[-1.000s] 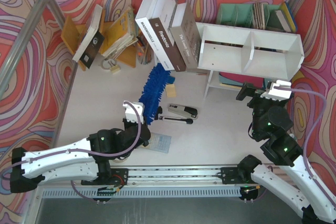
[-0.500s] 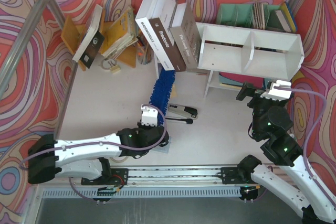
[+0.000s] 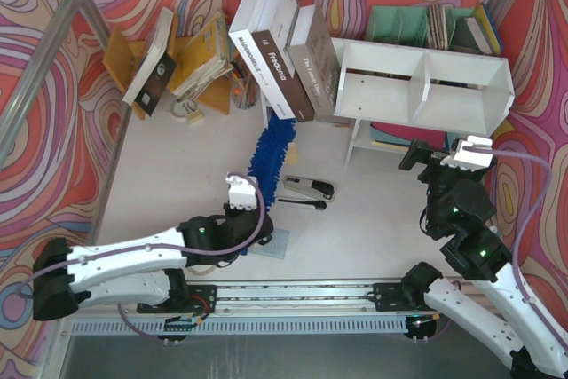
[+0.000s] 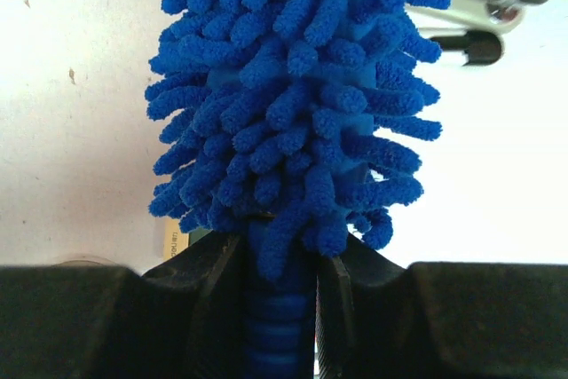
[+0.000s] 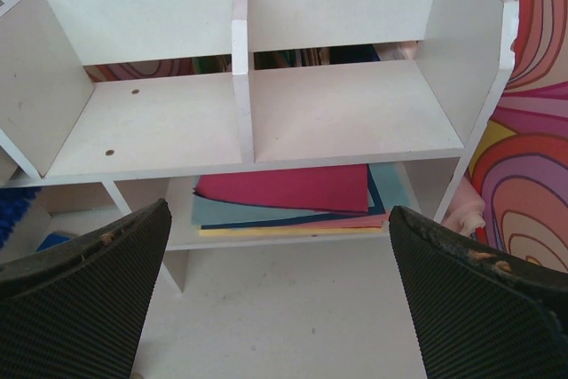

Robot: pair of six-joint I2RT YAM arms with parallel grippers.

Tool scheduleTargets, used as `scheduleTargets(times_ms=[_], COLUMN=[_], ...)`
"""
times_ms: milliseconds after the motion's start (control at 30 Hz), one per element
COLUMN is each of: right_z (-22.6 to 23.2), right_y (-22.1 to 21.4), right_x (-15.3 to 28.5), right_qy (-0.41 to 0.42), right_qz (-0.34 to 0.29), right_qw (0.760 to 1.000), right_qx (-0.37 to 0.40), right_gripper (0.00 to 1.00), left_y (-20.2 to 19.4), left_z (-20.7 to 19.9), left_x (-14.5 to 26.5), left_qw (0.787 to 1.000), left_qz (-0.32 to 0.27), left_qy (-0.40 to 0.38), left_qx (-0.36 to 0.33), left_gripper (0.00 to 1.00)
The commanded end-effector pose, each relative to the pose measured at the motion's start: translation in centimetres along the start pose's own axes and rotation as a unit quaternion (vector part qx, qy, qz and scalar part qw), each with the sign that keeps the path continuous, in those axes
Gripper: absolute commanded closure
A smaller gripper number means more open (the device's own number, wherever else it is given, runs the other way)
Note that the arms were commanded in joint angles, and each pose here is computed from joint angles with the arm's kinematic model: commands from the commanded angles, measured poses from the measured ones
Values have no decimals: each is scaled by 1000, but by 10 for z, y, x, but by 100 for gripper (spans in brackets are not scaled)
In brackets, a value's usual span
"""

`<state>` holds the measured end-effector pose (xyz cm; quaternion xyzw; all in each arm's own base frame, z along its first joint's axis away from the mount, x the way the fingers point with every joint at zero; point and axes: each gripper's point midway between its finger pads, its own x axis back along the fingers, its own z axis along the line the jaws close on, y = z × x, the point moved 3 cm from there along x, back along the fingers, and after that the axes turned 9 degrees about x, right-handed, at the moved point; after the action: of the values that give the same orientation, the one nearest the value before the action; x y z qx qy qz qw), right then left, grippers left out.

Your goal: Dust the bookshelf with a duster

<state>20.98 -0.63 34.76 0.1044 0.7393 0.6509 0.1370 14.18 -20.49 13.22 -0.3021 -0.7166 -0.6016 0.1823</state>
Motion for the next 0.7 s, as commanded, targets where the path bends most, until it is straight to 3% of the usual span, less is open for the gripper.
scheduleTargets(times_ms=[0,267,533,667], right_z=[-4,-6,-6,-7], right_y=[4,4,4,5], right_x=[0,2,2,2], right_qy=[-9,-12,-12,-12], right_qz=[-10,-11,-11,-12], right_qw=[1000,1000,1000,1000], right_qx=[-8,-12,-10,-11], right_gripper=[1,1,1,1], left_y=[42,27,-19,-28], left_z=[8,2,1,2], left_x=[17,7,-13,-19], left_qw=[997,999,996,994], left_qz=[-74,-31,83,102], left_qy=[3,9,25,30], left_qx=[20,12,14,13], left_gripper=[100,100,100,100])
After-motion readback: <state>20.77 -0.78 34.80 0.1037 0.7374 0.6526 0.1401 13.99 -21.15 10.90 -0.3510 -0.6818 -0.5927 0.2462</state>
